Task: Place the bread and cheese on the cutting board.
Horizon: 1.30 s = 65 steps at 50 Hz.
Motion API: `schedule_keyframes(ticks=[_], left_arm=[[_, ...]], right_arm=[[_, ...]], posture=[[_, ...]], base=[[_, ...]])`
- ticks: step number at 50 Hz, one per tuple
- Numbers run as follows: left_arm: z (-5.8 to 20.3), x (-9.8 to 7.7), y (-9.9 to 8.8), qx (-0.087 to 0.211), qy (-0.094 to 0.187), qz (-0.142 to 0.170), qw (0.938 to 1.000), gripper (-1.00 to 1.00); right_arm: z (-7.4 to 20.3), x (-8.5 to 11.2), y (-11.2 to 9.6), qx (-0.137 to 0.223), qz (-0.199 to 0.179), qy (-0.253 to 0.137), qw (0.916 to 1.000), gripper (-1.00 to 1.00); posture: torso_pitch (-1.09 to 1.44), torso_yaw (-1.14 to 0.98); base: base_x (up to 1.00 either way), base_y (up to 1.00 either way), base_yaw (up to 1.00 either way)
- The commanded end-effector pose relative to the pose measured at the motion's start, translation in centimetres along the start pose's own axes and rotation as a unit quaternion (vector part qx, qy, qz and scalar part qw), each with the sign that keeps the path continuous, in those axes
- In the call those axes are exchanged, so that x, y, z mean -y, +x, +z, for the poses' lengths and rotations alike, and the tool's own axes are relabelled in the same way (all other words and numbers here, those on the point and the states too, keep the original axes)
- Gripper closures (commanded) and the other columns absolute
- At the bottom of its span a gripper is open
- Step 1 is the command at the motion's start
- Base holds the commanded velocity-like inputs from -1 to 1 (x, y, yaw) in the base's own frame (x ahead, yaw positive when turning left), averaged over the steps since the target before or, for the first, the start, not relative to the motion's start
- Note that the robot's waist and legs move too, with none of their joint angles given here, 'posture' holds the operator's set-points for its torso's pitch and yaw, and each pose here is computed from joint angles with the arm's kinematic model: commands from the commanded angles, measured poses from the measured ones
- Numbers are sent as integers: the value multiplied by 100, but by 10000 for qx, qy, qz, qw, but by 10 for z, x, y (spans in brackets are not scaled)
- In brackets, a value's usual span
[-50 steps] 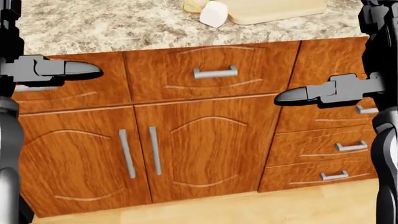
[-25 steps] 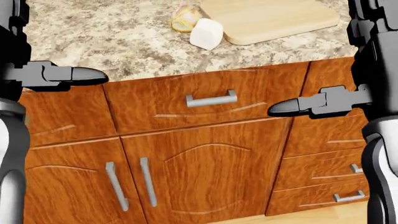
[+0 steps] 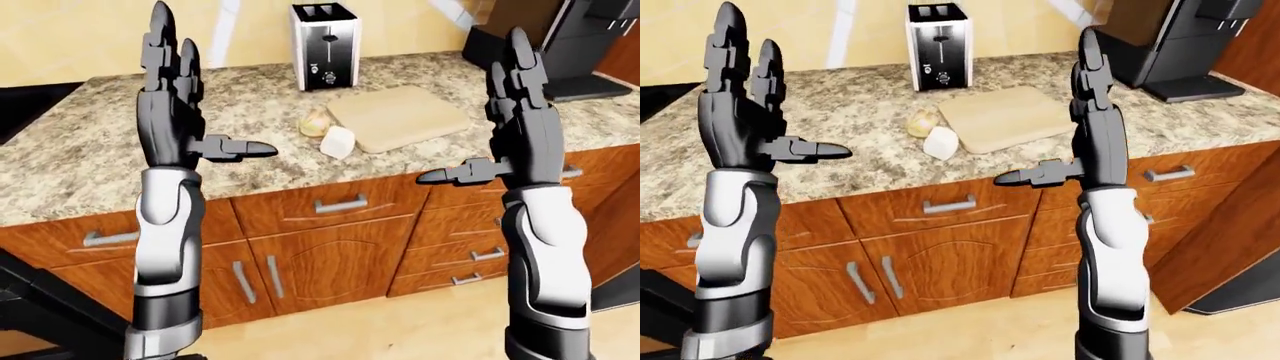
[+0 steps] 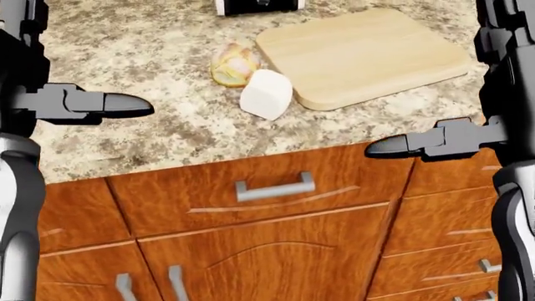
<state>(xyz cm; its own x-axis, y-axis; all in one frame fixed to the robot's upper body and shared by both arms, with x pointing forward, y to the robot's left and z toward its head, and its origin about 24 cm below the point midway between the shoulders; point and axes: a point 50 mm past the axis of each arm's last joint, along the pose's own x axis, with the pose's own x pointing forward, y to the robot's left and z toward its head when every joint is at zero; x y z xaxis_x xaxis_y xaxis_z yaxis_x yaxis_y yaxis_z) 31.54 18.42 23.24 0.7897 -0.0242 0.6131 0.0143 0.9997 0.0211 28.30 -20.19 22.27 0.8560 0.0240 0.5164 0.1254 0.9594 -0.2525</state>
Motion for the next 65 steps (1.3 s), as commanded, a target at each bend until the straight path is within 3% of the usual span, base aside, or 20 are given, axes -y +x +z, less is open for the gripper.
schedule_keyframes(ticks=[1,3,17,26,49,65], left_arm=[[13,-3,5,328,50,36,9994,-100],[12,-2,4,310,48,37,9995,-100],[10,-2,4,303,76,26,9995,-100],[12,-1,3,333,88,-15,9994,-100],[9,-1,4,292,124,4,9995,-100],[10,0,2,308,114,-28,9995,-100]], right_arm=[[5,-2,-2,326,15,-22,9995,-100],[13,0,5,312,12,-18,9995,-100],[2,-3,-1,286,-10,-2,9996,-100],[14,-1,4,328,24,12,9995,-100],[8,0,2,228,-81,-140,9996,-100],[9,1,2,134,-73,-36,9999,-100]], posture=[[0,0],[0,0],[0,0],[0,0],[0,0],[0,0]], base=[[23,0,0],[21,0,0],[12,0,0],[6,0,0],[0,0,12],[18,0,0]])
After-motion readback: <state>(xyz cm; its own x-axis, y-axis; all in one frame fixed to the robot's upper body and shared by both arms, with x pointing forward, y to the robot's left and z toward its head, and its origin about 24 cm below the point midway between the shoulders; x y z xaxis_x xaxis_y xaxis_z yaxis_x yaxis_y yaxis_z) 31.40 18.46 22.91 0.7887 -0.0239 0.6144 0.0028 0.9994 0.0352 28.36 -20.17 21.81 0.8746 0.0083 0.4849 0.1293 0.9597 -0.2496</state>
